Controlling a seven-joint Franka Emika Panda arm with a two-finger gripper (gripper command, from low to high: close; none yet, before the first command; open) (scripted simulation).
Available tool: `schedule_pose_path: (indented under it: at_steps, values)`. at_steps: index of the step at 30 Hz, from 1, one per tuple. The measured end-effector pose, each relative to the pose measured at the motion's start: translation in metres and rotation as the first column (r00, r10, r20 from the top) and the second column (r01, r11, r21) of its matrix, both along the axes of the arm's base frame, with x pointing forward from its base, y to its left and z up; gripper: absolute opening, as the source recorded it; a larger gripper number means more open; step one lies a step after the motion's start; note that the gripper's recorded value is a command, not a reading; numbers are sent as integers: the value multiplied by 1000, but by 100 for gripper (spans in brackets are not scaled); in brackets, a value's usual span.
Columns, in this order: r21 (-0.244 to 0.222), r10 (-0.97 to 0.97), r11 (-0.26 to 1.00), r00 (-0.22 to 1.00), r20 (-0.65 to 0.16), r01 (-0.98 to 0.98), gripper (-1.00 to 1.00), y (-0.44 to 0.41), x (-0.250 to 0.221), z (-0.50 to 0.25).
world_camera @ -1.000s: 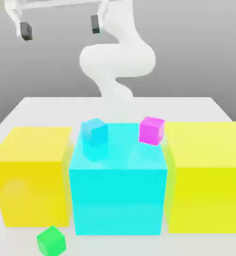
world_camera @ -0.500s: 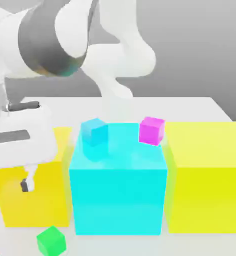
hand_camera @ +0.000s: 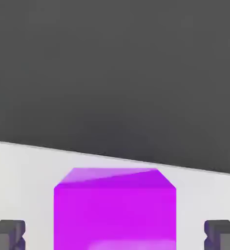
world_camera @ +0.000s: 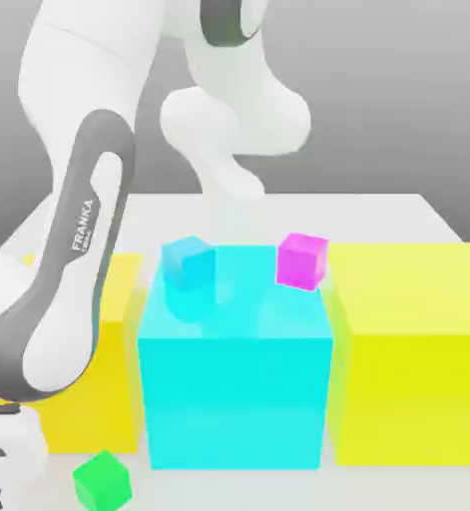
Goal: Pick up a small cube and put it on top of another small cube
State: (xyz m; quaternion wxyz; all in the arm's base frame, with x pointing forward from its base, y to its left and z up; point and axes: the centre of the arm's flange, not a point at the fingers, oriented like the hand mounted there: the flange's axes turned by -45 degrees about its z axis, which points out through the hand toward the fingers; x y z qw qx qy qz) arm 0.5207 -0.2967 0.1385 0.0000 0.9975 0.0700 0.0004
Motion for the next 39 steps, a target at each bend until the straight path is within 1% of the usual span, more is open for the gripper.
schedule_pose_path:
  at_steps: [4,8,9,13,18,22,25,28,32,35,39]
  values:
    - [2,0,1000,1000,-1,0,-100,0,-1,-6]
    - [1,1,1000,1000,-1,-1,-100,0,0,43]
    - [11,13,1000,1000,0,-13,-100,6,1,55]
    - [80,120,990,993,12,-120,-100,56,6,90]
    - [152,277,948,960,34,-279,-100,124,4,133]
    - [189,407,893,912,54,-409,-100,177,-7,167]
    - [203,515,832,855,67,-517,-100,222,-19,191]
    - [206,604,769,793,79,-606,-100,256,-37,215]
    - [193,705,681,704,87,-706,-100,291,-67,245]
    - [171,778,604,623,86,-778,-100,317,-93,265]
    - [127,859,496,507,73,-859,-100,346,-131,287]
